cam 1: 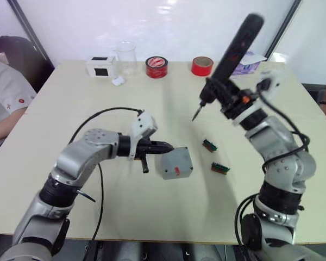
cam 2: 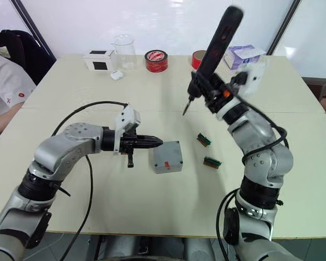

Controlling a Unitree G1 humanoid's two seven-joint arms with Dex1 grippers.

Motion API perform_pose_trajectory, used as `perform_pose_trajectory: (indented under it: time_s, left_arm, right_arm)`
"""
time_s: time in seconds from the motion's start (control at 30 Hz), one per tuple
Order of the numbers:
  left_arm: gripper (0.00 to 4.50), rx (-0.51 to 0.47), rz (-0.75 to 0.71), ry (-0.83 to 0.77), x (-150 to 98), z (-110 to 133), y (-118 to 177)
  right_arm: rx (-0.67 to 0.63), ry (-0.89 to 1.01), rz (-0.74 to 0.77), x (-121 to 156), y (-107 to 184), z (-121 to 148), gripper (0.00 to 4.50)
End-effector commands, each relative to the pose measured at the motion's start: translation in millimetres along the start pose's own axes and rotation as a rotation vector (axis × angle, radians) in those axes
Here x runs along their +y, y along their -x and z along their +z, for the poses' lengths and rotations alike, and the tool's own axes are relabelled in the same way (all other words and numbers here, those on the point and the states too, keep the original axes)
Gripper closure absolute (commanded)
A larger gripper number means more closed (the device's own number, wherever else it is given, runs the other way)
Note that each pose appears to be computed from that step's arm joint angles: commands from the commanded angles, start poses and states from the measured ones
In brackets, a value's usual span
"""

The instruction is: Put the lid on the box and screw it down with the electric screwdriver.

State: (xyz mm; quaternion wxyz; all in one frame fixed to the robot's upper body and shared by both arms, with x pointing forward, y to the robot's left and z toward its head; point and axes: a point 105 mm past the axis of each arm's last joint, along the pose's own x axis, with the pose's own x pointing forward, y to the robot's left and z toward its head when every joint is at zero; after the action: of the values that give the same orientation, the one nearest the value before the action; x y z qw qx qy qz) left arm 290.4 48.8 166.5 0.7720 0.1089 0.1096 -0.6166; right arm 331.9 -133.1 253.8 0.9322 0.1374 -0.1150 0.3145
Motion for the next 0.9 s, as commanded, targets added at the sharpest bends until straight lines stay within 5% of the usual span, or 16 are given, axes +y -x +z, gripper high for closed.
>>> perform_pose_trajectory:
  time_s: [0.03, 0.27, 0.9]
  left_arm:
    - [4.5, 0.017, -0.019, -0.055, -5.4, 4.1, -2.3]
    - [4.5, 0.125, -0.025, -0.065, -5.4, -19.9, -7.0]
    - [4.5, 0.126, 0.023, -0.045, -1.2, -27.5, -19.9]
  right_arm:
    - [-0.078, 0.076, 0.111, 24.9, 4.4, 24.7, 2.67]
    - [-0.023, 0.086, 0.141, 33.7, 4.0, 11.0, 2.67]
    - [0.083, 0.13, 0.117, 26.3, 14.5, -21.6, 2.67]
